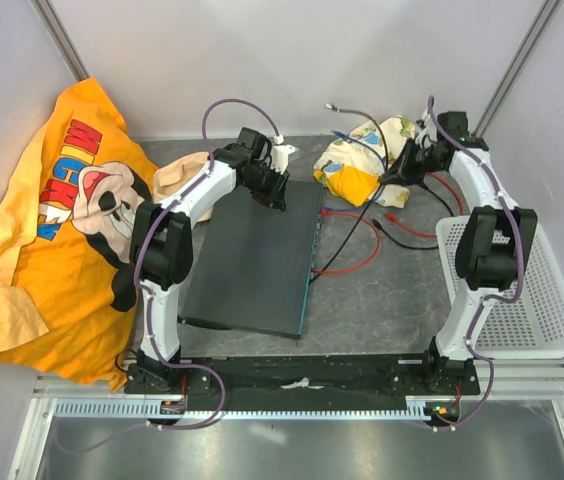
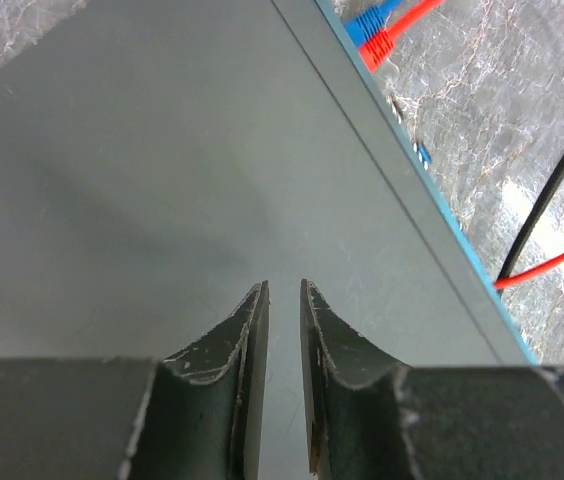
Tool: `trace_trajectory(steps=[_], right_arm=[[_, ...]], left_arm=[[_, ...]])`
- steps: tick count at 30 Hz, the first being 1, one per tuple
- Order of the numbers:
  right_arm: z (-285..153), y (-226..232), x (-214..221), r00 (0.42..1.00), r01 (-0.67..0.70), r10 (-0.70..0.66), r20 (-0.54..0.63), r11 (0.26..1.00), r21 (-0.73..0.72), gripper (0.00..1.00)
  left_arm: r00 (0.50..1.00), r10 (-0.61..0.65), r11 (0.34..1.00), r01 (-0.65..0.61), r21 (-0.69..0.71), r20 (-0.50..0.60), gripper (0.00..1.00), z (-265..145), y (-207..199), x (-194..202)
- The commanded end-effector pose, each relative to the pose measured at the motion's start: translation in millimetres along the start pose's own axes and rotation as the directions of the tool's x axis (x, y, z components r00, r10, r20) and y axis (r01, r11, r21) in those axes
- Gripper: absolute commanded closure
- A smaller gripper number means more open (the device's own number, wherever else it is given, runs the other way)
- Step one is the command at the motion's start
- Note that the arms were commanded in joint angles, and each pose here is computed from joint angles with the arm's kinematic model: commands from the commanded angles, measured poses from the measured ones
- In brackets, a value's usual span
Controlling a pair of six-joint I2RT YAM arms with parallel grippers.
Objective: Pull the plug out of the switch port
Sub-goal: Pick up the connector from the center of the board.
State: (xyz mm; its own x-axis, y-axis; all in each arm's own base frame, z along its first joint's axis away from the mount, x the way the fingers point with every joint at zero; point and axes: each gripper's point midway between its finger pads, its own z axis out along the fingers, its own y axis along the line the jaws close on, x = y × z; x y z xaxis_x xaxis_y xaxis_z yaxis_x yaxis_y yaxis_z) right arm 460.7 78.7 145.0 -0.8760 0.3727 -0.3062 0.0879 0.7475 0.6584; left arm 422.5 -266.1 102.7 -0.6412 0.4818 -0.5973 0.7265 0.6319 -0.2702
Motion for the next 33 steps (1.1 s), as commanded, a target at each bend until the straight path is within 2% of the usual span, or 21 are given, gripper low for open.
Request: trace_trajectory(steps=[1, 5, 12, 14, 15, 16, 17, 18, 21, 23, 26, 27, 30, 33], right_arm=[[-138.6, 111.7, -113.1, 0.840, 0.353, -0.277, 0.467, 0.932, -0.080, 1.00], [-194.4, 122.2, -135.5, 0.756, 0.396, -0.313, 0.575, 0.918, -0.021, 1.00], [-227.1, 124.2, -148.9, 0.693, 0.405, -0.326, 0.643, 0.914, 0.026, 1.00], [-246.8, 115.0, -163.6, 0.659, 0.381, -0.318, 0.682, 0.923, 0.062, 1.00], [-255.7, 113.0, -171.7, 0.633, 0.384, -0.325, 0.702, 0.920, 0.079, 1.00], [-280.3, 116.0, -182.7, 0.576, 0.392, -0.343, 0.742, 0.912, 0.117, 1.00], [-284.6, 107.9, -194.4, 0.559, 0.369, -0.338, 0.757, 0.919, 0.138, 1.00], [-304.9, 117.1, -202.1, 0.499, 0.387, -0.357, 0.790, 0.907, 0.165, 1.00], [-328.6, 111.0, -221.2, 0.396, 0.376, -0.402, 0.825, 0.891, 0.254, 1.00], [-327.5, 100.8, -226.4, 0.378, 0.362, -0.432, 0.819, 0.883, 0.299, 1.00], [-285.6, 62.0, -225.5, 0.486, 0.311, -0.401, 0.776, 0.910, 0.275, 1.00], [-257.6, 35.9, -220.0, 0.559, 0.265, -0.370, 0.742, 0.928, 0.263, 1.00], [-191.4, -19.2, -199.8, 0.713, 0.179, -0.318, 0.625, 0.944, 0.276, 1.00], [-133.4, -66.8, -174.3, 0.820, 0.116, -0.254, 0.514, 0.951, 0.286, 1.00]], left_arm=[[0.996, 0.060, 0.998, -0.059, -0.009, 0.062, 0.74, -24.1, -8.7, -20.1], [0.997, 0.050, 0.999, -0.050, 0.003, 0.058, 0.74, -20.6, -9.4, -18.7], [0.997, 0.047, 0.998, -0.050, 0.035, 0.065, 0.74, -13.3, -15.7, -24.7], [0.996, 0.054, 0.998, -0.056, 0.036, 0.066, 0.74, -13.3, -17.8, -25.8], [0.997, 0.052, 0.998, -0.054, 0.036, 0.060, 0.74, -12.3, -18.3, -23.7], [0.997, 0.055, 0.998, -0.057, 0.036, 0.063, 0.74, -13.1, -18.5, -24.3], [0.997, 0.051, 0.998, -0.054, 0.037, 0.059, 0.74, -13.0, -18.8, -22.6], [0.997, 0.051, 0.998, -0.053, 0.039, 0.055, 0.74, -12.2, -19.0, -20.9], [0.997, 0.049, 0.998, -0.051, 0.042, 0.051, 0.74, -11.5, -19.2, -19.2], [0.997, 0.053, 0.997, -0.056, 0.045, 0.053, 0.74, -11.1, -20.2, -20.1], [0.997, 0.054, 0.997, -0.057, 0.045, 0.055, 0.74, -10.1, -20.2, -21.9], [0.997, 0.054, 0.997, -0.057, 0.044, 0.055, 0.74, -9.7, -19.8, -22.0], [0.997, 0.057, 0.997, -0.060, 0.043, 0.052, 0.74, -8.3, -20.3, -21.4], [0.997, 0.067, 0.996, -0.069, 0.048, 0.047, 0.74, -6.8, -23.9, -19.8]])
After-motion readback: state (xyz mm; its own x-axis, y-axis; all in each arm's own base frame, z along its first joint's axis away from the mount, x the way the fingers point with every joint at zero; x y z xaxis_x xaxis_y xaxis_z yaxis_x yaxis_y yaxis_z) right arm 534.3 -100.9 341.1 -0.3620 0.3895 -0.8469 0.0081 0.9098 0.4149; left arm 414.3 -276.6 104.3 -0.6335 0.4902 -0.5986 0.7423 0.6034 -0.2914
